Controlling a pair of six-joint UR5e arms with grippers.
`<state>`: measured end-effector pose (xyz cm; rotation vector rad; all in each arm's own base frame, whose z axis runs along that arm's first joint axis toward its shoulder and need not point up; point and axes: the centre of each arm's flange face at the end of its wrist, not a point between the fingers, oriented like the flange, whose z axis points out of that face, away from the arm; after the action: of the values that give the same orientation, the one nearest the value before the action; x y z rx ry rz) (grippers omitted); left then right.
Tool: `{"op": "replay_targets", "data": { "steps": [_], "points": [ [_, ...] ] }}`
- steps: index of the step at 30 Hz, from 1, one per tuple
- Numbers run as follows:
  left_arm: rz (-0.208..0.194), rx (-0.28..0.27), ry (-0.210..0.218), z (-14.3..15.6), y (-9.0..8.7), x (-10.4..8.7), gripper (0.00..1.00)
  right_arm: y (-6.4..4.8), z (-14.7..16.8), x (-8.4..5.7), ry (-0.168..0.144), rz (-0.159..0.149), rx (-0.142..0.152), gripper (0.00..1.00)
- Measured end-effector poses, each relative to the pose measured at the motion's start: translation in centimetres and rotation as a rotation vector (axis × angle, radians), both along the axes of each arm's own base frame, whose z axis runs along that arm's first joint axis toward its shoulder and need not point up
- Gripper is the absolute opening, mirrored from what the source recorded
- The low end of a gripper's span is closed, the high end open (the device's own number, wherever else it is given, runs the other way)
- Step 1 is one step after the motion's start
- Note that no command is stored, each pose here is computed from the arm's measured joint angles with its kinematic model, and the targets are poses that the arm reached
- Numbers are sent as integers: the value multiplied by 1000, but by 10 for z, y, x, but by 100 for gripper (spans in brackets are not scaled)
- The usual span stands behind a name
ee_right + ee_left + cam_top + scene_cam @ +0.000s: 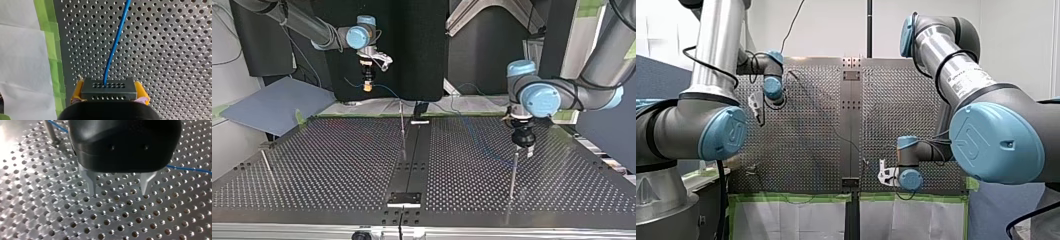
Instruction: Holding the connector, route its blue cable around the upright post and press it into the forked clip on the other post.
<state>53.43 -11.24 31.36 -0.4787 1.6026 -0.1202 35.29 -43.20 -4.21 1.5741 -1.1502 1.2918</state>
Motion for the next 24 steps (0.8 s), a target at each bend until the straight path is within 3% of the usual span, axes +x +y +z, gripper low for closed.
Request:
{"op": "replay_targets", "data": {
  "steps": [1,7,10,12,15,17,24],
  "points": [
    [4,-2,1,2,1,-1,92,0,0,0,-1,2,0,2],
    [45,-5,13,17,10,-16,92,-1,0,0,-6,6,-2,2],
    [68,-13,31,19,15,-28,84,-1,1,0,-9,8,-3,2],
    [75,-20,46,19,17,-36,84,-1,1,1,-12,11,-3,2],
    [79,-23,68,19,19,-49,89,-2,1,0,-17,14,-2,2],
    [79,-25,77,20,19,-55,100,-3,1,-1,-21,13,-2,2],
    [47,-13,88,39,18,-72,100,-7,2,-1,-34,18,-16,2]
  ]
}}
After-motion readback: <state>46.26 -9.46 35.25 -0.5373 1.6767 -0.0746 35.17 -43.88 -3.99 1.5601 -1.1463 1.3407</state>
